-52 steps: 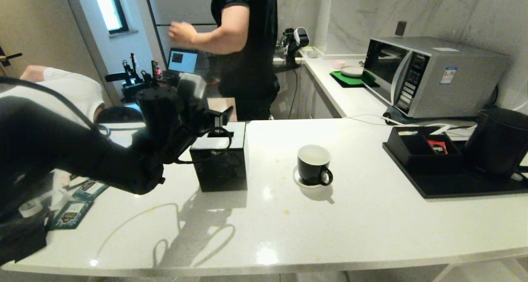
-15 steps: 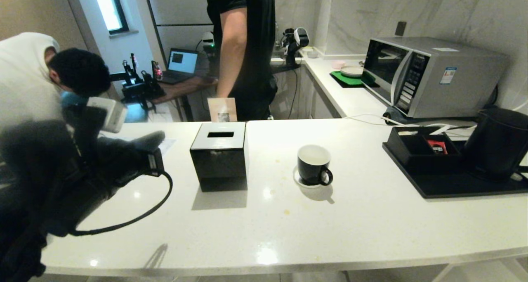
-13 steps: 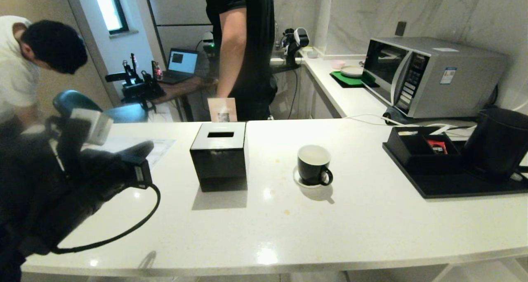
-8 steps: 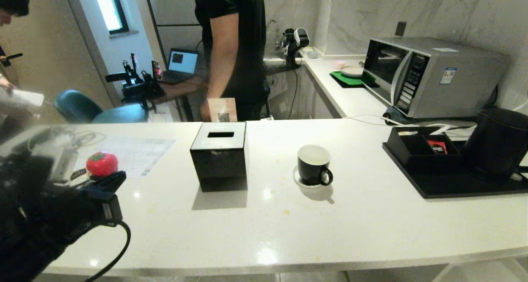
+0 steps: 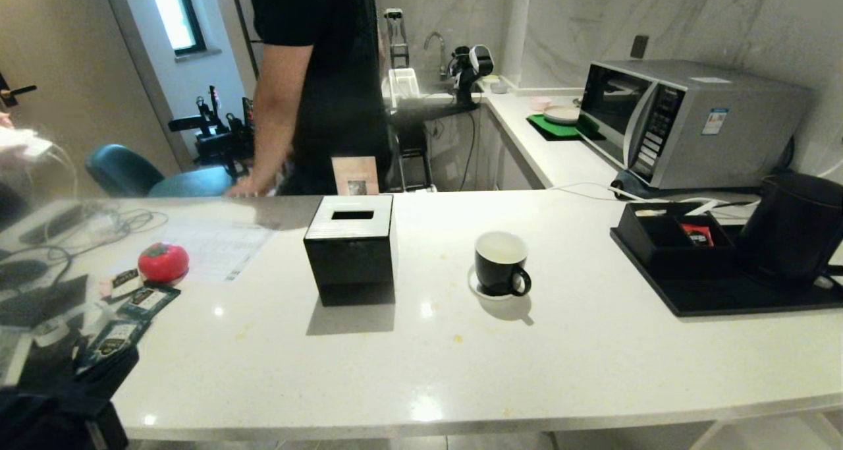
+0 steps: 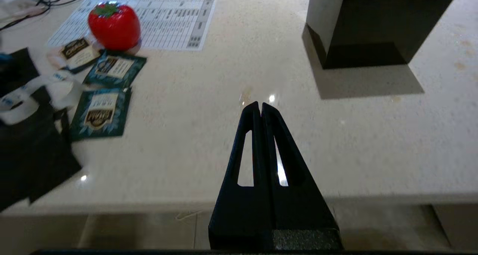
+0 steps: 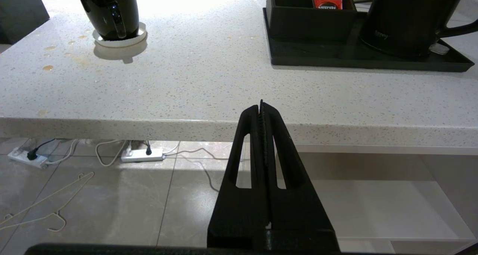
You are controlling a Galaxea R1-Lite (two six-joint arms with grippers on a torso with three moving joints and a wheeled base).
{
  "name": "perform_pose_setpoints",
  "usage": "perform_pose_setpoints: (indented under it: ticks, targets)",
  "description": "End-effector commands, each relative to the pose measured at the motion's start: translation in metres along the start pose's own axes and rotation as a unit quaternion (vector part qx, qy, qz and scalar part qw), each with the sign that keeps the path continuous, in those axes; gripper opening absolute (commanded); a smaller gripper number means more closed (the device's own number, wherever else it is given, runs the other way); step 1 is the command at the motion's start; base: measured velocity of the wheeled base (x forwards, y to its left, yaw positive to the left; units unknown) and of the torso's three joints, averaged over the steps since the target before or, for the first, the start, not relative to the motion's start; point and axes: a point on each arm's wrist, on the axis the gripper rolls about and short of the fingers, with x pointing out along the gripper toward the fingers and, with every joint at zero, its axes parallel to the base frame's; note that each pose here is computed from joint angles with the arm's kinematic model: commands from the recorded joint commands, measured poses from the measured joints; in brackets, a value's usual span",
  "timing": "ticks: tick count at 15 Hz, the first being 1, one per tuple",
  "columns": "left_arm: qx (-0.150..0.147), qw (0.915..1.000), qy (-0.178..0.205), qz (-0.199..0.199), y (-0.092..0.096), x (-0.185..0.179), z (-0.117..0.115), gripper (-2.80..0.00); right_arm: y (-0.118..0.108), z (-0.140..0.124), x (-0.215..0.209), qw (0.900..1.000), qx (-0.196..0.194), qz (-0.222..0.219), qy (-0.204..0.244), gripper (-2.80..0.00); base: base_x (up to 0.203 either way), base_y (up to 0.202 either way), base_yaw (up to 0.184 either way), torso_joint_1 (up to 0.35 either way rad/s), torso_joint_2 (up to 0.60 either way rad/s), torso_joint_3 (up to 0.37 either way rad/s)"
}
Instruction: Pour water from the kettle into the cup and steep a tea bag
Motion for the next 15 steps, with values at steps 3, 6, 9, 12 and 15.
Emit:
perform_pose_setpoints:
  ticks: [3, 6, 9, 12, 15]
  targets:
    - [-0.005, 0.9992, -0.040, 0.002, 0.005, -0.059, -0.027, -2.80, 0.000, 0.000, 0.000, 1.000, 0.000, 0.001, 0.001, -2.80, 0.000, 0.000, 0.000, 0.000, 0.00, 0.000]
    - [-0.005, 0.9998, -0.019, -0.003, 0.006, -0.077, -0.051, -2.80, 0.000, 0.000, 0.000, 1.000, 0.000, 0.001, 0.001, -2.80, 0.000, 0.000, 0.000, 0.000, 0.00, 0.000]
    - [-0.015, 0.9998, -0.001, -0.014, 0.005, -0.078, -0.059, -2.80, 0.000, 0.000, 0.000, 1.000, 0.000, 0.001, 0.001, -2.80, 0.000, 0.000, 0.000, 0.000, 0.00, 0.000]
    - [-0.020, 0.9995, -0.021, -0.014, 0.005, -0.085, -0.066, -2.80, 0.000, 0.000, 0.000, 1.000, 0.000, 0.001, 0.001, -2.80, 0.000, 0.000, 0.000, 0.000, 0.00, 0.000]
    - [-0.021, 0.9979, -0.060, -0.011, 0.005, -0.091, -0.069, -2.80, 0.000, 0.000, 0.000, 1.000, 0.000, 0.001, 0.001, -2.80, 0.000, 0.000, 0.000, 0.000, 0.00, 0.000]
